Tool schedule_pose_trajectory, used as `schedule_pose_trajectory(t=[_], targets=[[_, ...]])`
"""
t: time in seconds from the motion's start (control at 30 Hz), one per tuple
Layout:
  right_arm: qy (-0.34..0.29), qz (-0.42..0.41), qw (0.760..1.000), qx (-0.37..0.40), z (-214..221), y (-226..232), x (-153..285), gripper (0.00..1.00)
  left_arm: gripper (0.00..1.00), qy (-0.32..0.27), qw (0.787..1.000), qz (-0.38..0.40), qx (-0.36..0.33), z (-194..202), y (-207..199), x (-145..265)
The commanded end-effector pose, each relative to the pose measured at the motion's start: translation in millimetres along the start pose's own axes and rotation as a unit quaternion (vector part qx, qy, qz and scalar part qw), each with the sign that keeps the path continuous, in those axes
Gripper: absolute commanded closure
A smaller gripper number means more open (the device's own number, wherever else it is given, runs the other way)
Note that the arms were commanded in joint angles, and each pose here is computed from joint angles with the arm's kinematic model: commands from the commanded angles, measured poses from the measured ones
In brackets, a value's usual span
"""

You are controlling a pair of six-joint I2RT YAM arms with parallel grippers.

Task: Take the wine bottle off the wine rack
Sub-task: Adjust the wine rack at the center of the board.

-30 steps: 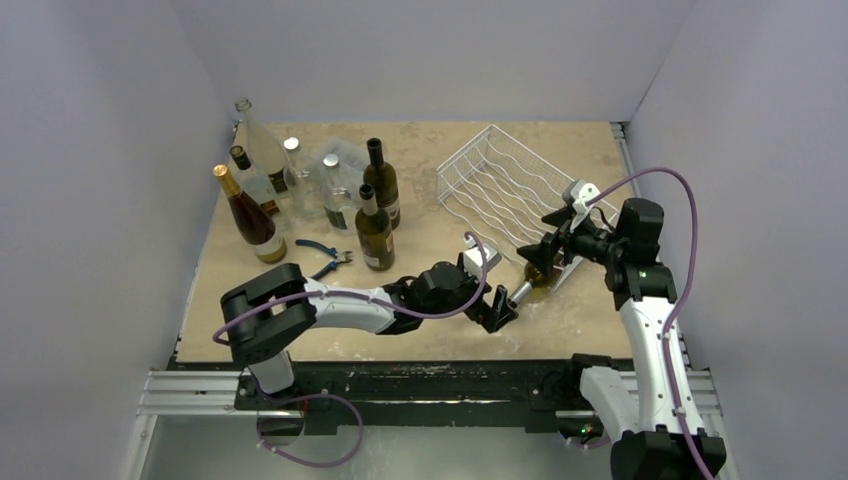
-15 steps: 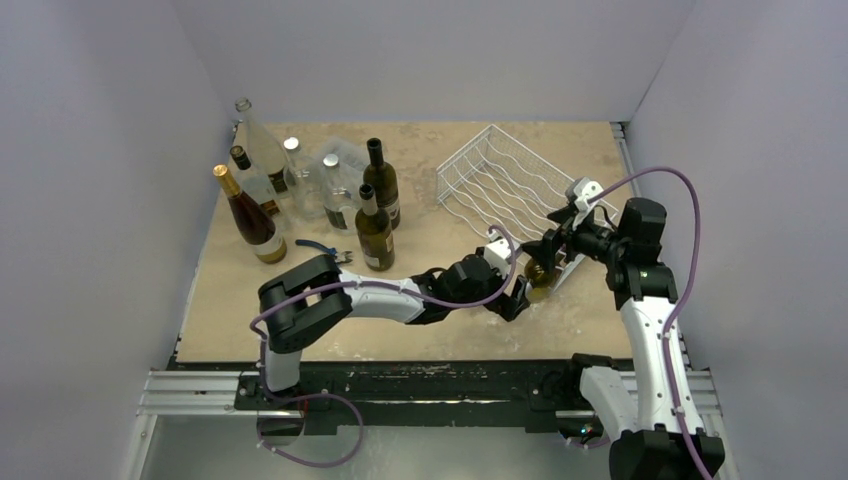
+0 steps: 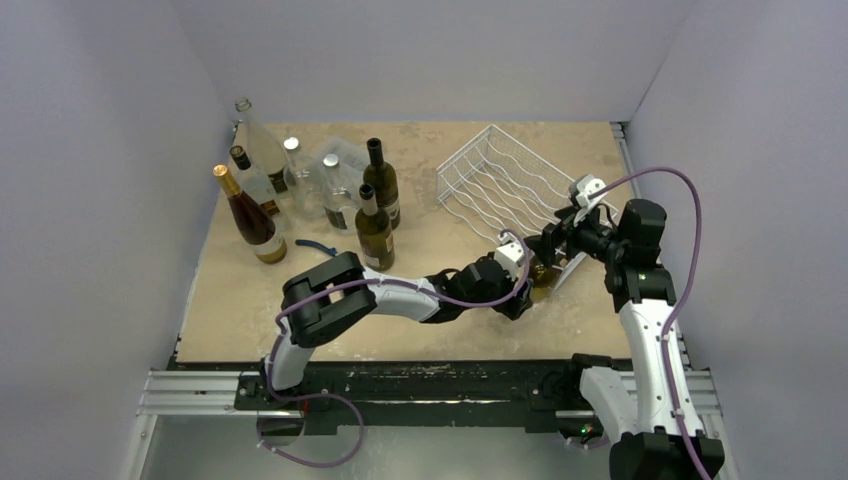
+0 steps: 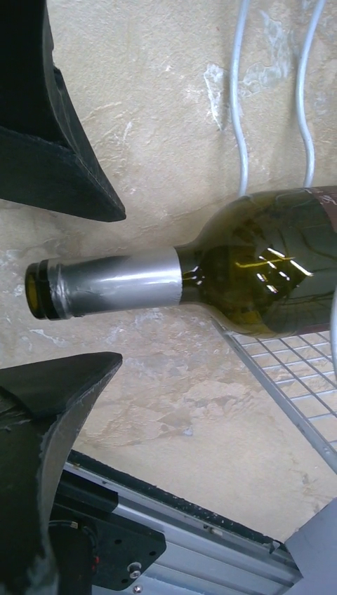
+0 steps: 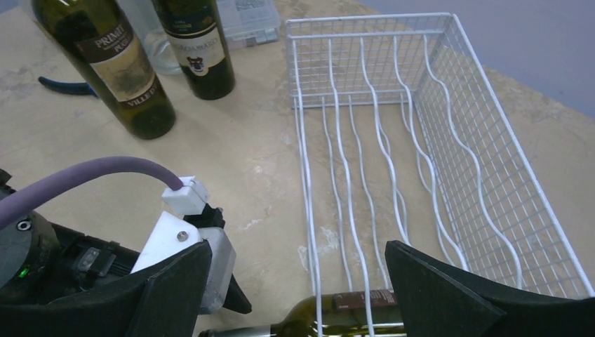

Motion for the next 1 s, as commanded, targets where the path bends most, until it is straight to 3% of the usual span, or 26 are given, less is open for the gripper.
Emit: schedule_pose_trajectory(t=[0.0,0.77,0.97], targets=[[0.000,0.063,0.998,-0.012,-3.6,-13.2,1.5,0.01,0.34,-0.035,0.999,0.017,0.001,-20.0,-15.2,-8.6],[0.025,0.241,0.967,-0.077,3.9,-49.2,10.1,0.01,0.45,-0.019,0.999,-0.029,-0.001,-13.0,-4.9,-27.3],[0.027,0.264,0.960,-0.088,5.3,-53.2,11.9,0.01,0.51,-0.008,0.999,-0.045,-0.006,-11.0,-5.8,-30.5]])
Point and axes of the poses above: each gripper's point midway between its finger pads, its own x axis back along the fingers, its own y axis along the line the jaws close on, z = x × y, the point moved 6 cm from there along x, back along the fingers, and after that the axes turned 15 degrees about x, right-handed, at the moved point
